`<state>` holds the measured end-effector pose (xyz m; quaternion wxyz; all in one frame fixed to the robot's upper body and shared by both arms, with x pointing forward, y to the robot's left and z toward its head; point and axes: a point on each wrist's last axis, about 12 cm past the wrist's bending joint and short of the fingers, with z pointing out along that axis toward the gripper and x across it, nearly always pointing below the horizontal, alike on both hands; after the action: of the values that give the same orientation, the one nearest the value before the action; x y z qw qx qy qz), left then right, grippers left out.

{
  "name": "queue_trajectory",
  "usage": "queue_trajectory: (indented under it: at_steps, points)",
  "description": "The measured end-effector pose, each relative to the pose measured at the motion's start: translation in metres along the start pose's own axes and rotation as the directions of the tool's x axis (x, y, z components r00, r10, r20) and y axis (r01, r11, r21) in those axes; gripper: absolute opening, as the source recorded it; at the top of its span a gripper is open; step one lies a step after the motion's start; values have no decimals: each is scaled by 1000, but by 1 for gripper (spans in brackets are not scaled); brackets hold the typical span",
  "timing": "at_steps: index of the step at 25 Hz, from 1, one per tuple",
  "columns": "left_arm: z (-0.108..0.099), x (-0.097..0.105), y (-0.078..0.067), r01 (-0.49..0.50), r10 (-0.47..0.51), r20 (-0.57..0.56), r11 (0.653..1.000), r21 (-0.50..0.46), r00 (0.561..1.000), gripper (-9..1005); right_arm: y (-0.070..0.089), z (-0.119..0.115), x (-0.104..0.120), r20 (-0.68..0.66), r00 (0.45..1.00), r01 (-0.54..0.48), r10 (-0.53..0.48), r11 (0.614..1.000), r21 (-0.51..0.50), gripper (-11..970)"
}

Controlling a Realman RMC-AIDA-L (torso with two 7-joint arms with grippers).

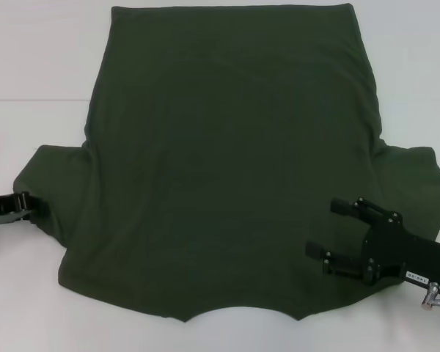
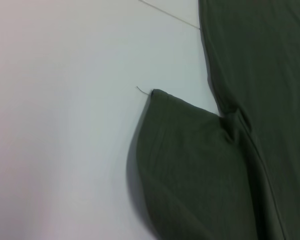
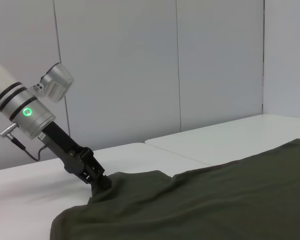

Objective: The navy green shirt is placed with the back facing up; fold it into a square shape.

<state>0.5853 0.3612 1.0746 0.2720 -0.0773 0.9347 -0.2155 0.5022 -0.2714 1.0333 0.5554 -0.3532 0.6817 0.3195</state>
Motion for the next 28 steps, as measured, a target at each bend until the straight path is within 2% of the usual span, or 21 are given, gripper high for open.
queue_trajectory:
  at_steps: [4,10,15,22,28]
  points:
    - [0,-1,0,0,0,6,1000,-4,1000,356,0,1,-1,1,1000,2,-2,1000,-1,939]
    - [0,-2,-1,-10,10,20,1000,-7,1000,130,-1,1,-1,2,1000,2,-2,1000,-1,940]
    - [-2,-3,1,-8,9,32,1000,-16,999,3,-1,1,-1,4,1000,2,-2,1000,2,940]
    - [-18,-14,15,-3,6,71,999,-53,997,2,-2,1,-2,6,1000,2,-2,1000,5,939]
    - [-25,-19,15,-3,7,80,999,-44,997,2,-2,1,-2,6,1000,2,-2,1000,5,939]
